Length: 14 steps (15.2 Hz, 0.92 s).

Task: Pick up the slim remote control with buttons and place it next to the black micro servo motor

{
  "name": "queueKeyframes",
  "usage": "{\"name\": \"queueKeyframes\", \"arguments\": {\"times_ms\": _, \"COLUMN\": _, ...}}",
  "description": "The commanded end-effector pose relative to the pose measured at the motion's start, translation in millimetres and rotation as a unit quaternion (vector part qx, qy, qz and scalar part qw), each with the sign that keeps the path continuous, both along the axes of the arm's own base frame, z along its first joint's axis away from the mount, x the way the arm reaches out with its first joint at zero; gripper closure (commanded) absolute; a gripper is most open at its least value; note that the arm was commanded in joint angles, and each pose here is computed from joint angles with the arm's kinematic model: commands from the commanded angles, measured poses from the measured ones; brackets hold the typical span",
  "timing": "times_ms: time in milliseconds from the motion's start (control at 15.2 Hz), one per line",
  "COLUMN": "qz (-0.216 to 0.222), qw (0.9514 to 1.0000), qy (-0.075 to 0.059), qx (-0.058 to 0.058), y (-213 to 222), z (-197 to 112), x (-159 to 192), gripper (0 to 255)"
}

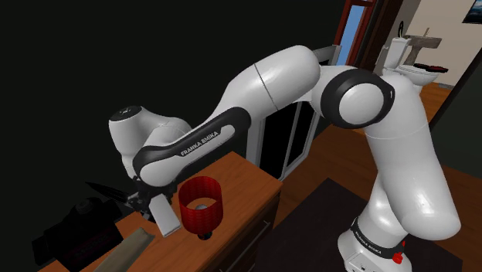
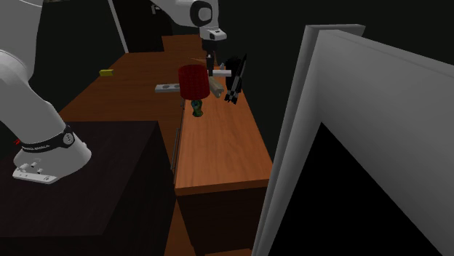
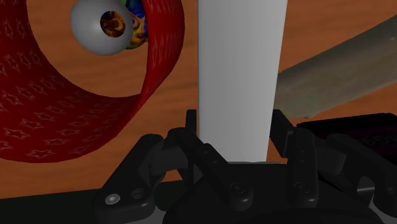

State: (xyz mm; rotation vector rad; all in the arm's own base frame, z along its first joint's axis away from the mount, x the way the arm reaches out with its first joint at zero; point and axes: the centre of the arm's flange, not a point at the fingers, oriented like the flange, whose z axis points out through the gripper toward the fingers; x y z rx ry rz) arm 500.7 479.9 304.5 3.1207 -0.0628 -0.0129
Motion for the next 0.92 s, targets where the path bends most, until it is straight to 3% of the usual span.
{"name": "queueKeyframes", "arguments": {"times_ms": 0, "qz": 0.0, "qw": 1.0, "qy": 0.0, "qx": 0.0, "y": 0, "z": -11, "x": 2, "gripper": 255}}
{"name": "queueKeyframes", "arguments": {"times_ms": 858, "qz": 0.0, "qw": 1.0, "qy": 0.0, "qx": 0.0, "y": 0, "z": -79, "x": 2, "gripper": 255}}
